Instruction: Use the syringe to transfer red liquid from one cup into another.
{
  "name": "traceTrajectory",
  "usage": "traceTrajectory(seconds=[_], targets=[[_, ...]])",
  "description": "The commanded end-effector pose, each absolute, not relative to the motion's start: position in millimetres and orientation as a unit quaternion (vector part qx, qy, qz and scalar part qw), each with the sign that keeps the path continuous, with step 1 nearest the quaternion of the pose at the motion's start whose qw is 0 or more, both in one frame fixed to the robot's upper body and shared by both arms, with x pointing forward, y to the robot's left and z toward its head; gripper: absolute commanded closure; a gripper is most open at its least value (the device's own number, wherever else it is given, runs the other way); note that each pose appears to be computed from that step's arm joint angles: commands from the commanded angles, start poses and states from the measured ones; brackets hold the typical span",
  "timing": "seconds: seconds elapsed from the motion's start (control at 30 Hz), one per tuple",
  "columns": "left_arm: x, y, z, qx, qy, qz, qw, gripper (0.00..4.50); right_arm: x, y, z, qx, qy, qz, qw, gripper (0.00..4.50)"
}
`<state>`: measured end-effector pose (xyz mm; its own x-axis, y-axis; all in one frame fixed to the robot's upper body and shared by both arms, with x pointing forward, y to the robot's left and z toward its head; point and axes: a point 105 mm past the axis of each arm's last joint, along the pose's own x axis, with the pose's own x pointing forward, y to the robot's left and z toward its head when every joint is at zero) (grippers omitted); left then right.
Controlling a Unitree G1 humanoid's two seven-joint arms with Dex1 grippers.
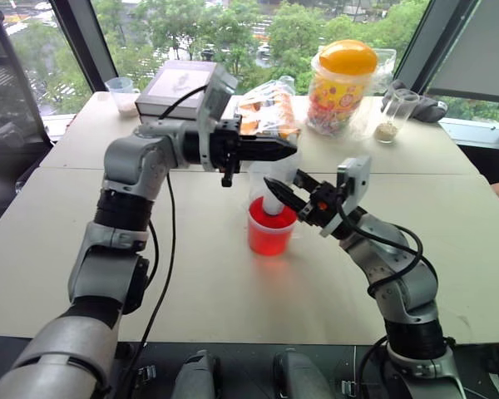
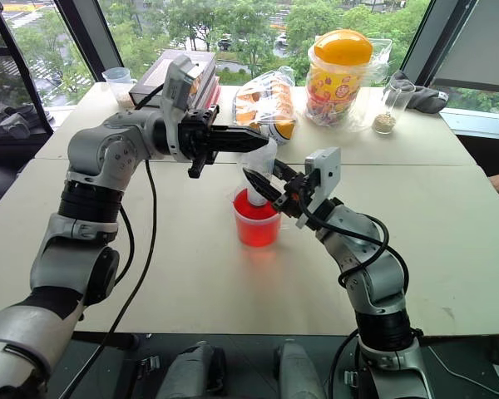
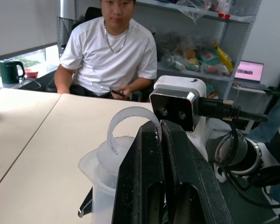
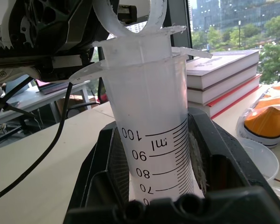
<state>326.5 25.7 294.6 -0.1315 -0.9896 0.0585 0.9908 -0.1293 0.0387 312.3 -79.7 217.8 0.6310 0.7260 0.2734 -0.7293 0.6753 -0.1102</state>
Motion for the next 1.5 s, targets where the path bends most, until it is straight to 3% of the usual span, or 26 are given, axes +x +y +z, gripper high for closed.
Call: traceTrajectory(seconds=[0.03, 0.8, 1.5], targets=[[312, 14, 327, 0.011, -0.091, -0.773, 0.628, 4.43, 306, -74, 223, 0.002, -0.158, 0.416, 0.895, 3.12], [325, 24, 358, 0.015, -0.146, -0.741, 0.656, 4.43, 301, -67, 208, 0.015, -0.11, 0.448, 0.887, 3.12], [324, 25, 355, 0.019, -0.15, -0.74, 0.655, 4.43, 302, -66, 219, 0.011, -0.121, 0.453, 0.883, 3.12]])
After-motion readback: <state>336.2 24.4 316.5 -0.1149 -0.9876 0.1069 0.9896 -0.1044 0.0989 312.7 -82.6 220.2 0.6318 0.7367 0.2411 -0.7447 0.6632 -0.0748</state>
